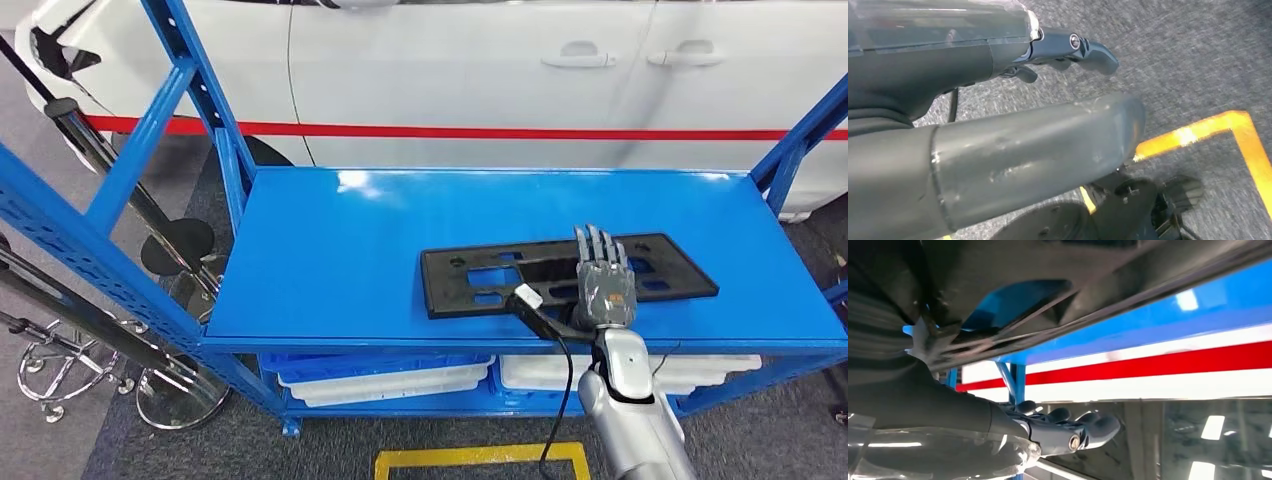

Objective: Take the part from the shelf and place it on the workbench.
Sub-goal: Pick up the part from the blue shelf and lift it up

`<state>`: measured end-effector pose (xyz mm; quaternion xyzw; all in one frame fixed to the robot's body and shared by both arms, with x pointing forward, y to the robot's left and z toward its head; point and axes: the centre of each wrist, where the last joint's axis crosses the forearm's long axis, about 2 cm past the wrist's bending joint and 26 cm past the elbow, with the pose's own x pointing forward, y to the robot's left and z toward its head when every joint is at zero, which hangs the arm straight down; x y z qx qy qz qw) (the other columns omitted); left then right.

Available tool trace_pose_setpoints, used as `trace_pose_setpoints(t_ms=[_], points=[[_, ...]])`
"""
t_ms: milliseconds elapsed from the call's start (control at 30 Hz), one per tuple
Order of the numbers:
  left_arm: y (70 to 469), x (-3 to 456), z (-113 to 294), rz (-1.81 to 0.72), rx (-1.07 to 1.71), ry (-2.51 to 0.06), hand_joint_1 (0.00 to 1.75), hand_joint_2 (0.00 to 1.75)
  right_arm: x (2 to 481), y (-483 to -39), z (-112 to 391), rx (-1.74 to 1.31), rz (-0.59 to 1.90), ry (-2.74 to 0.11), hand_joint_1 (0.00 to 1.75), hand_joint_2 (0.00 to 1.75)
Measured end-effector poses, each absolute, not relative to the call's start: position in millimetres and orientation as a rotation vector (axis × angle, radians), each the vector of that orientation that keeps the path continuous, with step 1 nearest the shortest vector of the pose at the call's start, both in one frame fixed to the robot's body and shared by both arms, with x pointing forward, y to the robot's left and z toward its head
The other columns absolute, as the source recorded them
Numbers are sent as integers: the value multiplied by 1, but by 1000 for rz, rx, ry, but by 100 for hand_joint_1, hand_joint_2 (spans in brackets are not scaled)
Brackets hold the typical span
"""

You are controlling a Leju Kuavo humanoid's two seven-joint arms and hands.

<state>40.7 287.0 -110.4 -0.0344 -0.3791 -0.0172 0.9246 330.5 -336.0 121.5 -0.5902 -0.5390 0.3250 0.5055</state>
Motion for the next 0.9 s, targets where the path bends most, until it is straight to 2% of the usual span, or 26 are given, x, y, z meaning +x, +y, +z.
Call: trace_pose_setpoints(t_ms=[133, 267, 900], points=[[287, 43, -110, -22, -72, -783, 0, 0, 331, -336, 122, -1427, 781, -1302, 0, 175], [286, 41, -110, -16, -72, -776, 0, 0, 330, -336, 121, -1423, 785, -1297, 174, 175], [286, 47, -110, -17, -50, -783, 0, 0, 331, -337, 124, -1424, 790, -1303, 175, 175]])
